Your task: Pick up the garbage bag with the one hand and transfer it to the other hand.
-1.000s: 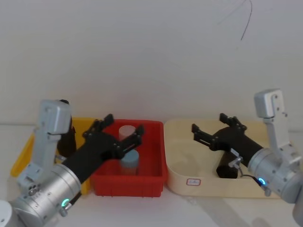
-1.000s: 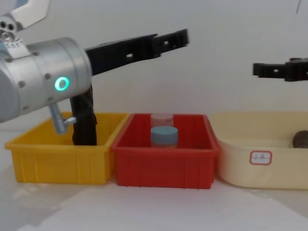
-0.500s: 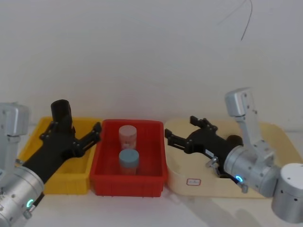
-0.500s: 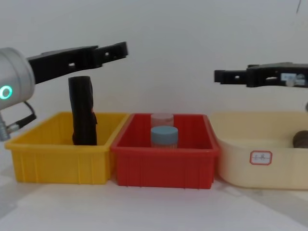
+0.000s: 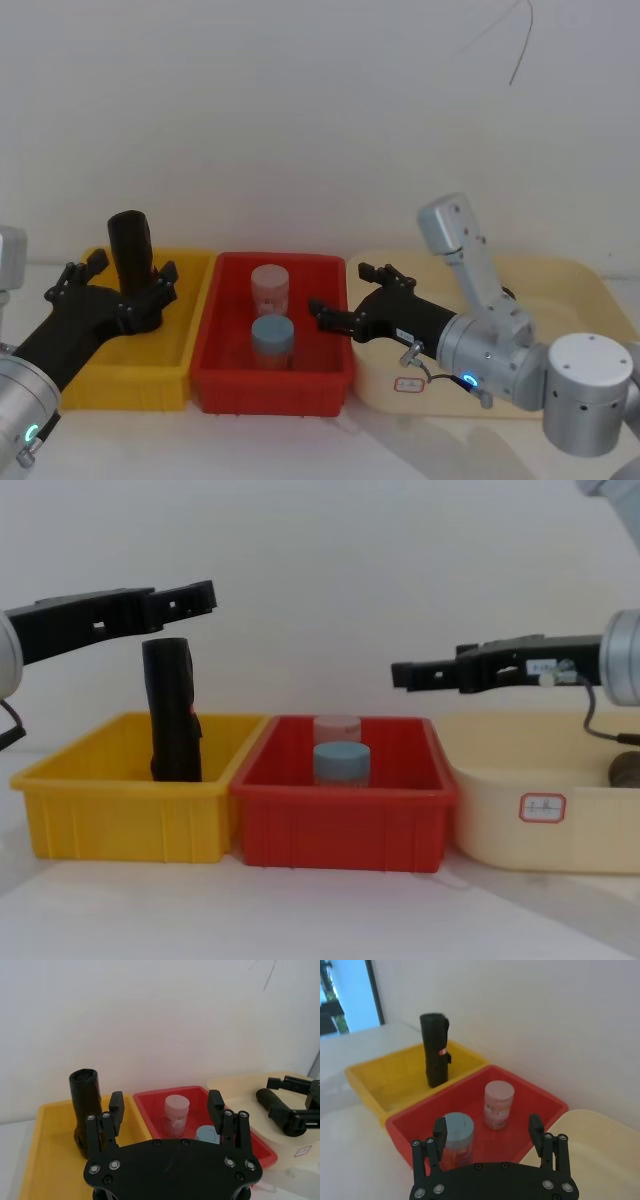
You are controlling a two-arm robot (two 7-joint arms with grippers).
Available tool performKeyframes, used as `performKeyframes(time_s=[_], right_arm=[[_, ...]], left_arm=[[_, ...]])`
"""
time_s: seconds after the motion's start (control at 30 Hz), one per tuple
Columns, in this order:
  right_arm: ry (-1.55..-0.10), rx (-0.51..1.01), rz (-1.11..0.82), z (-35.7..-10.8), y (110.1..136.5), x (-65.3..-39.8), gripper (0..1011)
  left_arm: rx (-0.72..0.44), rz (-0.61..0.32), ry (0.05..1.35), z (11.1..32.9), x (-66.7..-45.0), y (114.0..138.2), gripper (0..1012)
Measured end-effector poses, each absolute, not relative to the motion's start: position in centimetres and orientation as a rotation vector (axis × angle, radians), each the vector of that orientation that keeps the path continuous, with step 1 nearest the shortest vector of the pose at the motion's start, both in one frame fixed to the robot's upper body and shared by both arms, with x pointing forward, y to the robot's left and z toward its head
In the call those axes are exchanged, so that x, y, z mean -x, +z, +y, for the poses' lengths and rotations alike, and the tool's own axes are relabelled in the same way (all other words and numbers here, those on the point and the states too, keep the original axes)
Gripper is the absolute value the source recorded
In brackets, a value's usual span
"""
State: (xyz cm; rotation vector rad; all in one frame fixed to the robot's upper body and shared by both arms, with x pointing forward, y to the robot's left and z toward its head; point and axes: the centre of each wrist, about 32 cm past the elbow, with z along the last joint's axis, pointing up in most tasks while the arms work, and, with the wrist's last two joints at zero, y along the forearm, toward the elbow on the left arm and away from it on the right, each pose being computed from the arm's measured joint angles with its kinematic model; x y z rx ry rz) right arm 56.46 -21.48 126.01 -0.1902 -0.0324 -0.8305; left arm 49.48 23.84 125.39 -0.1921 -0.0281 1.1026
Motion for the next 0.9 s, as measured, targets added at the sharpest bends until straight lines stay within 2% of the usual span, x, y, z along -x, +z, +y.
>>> performKeyframes(time_s=[0.37, 0.9], right_arm=[[-0.771, 0.281, -0.033, -20.2, 125.4, -57.8, 1001], [-0.717, 0.327, -0.029, -19.2, 124.8, -59.5, 1001]], left_arm=[[0.187, -0.029, 1.121, 24.3, -49.4, 125.3, 1001], [0.183, -0.029, 1.131, 24.5, -49.4, 125.3, 1001]])
